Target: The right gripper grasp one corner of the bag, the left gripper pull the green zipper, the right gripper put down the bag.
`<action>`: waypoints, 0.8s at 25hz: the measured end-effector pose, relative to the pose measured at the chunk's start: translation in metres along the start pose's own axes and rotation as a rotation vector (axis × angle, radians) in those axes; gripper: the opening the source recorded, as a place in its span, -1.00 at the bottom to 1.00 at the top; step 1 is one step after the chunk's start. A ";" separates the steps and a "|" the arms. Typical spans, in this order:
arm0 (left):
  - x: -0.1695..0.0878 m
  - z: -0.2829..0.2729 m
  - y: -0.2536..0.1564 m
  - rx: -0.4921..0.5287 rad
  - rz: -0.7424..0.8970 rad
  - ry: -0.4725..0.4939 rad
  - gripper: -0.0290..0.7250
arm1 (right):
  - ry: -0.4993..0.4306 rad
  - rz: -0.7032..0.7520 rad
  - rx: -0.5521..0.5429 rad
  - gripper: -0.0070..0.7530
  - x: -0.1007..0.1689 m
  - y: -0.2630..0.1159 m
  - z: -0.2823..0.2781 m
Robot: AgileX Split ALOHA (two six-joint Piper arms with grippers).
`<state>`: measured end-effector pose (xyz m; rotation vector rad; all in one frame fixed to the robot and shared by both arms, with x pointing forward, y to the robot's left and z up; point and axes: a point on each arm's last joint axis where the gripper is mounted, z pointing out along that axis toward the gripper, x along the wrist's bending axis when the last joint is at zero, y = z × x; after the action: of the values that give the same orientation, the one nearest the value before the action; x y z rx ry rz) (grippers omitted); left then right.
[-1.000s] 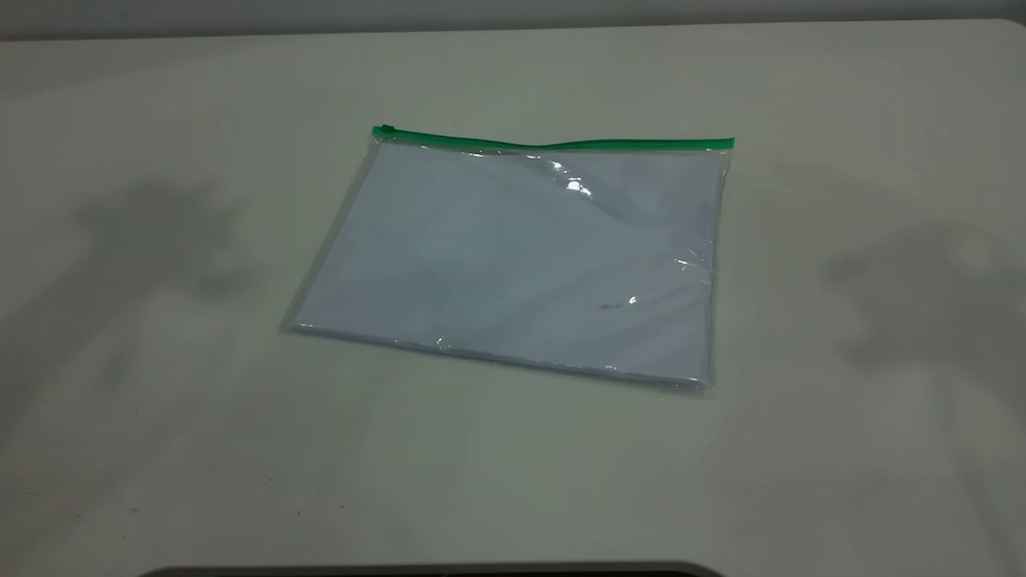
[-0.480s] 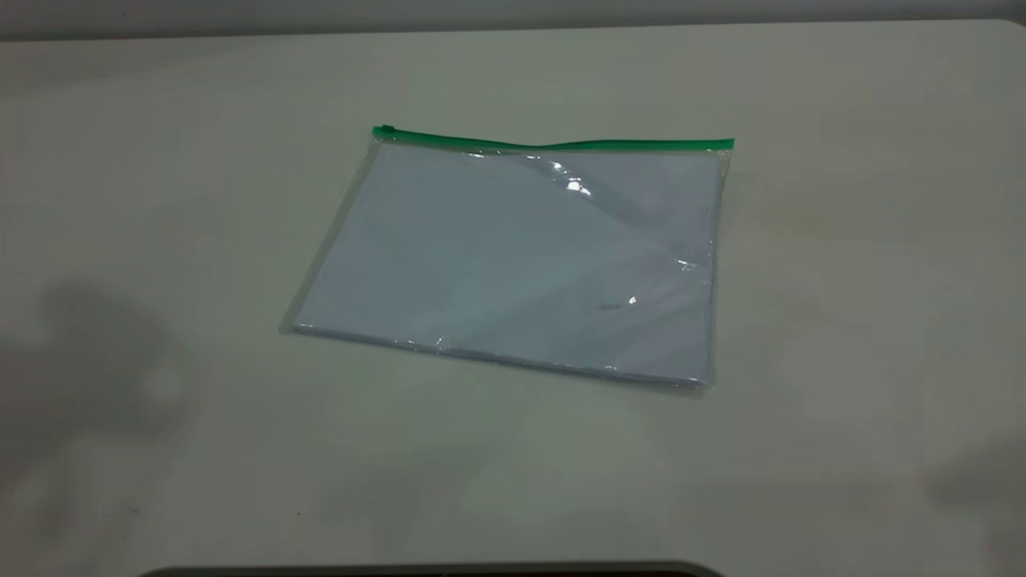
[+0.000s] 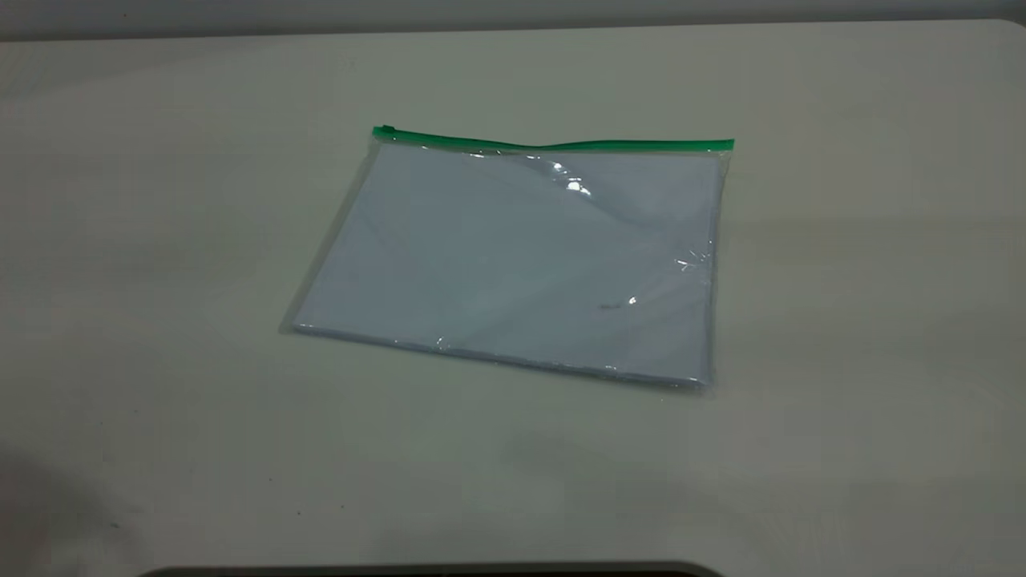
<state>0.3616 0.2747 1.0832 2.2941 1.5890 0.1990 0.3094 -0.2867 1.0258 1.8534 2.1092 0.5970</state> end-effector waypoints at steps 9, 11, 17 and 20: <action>-0.011 0.024 -0.081 -0.098 -0.022 0.067 0.05 | -0.031 0.016 -0.069 0.03 -0.001 -0.006 -0.007; -0.013 0.022 -0.093 -0.141 -0.011 0.092 0.05 | -0.031 0.016 -0.067 0.03 -0.001 -0.007 -0.007; -0.022 0.007 -0.124 -0.360 0.007 0.151 0.05 | -0.030 0.019 -0.066 0.03 -0.001 -0.007 -0.006; -0.026 0.002 -0.137 -0.455 0.021 0.172 0.05 | -0.033 0.015 -0.107 0.02 0.000 -0.011 -0.011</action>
<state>0.2320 0.2930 1.0344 1.9789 1.4168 0.7017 0.2951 -0.2891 1.0303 1.8098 2.0035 0.6642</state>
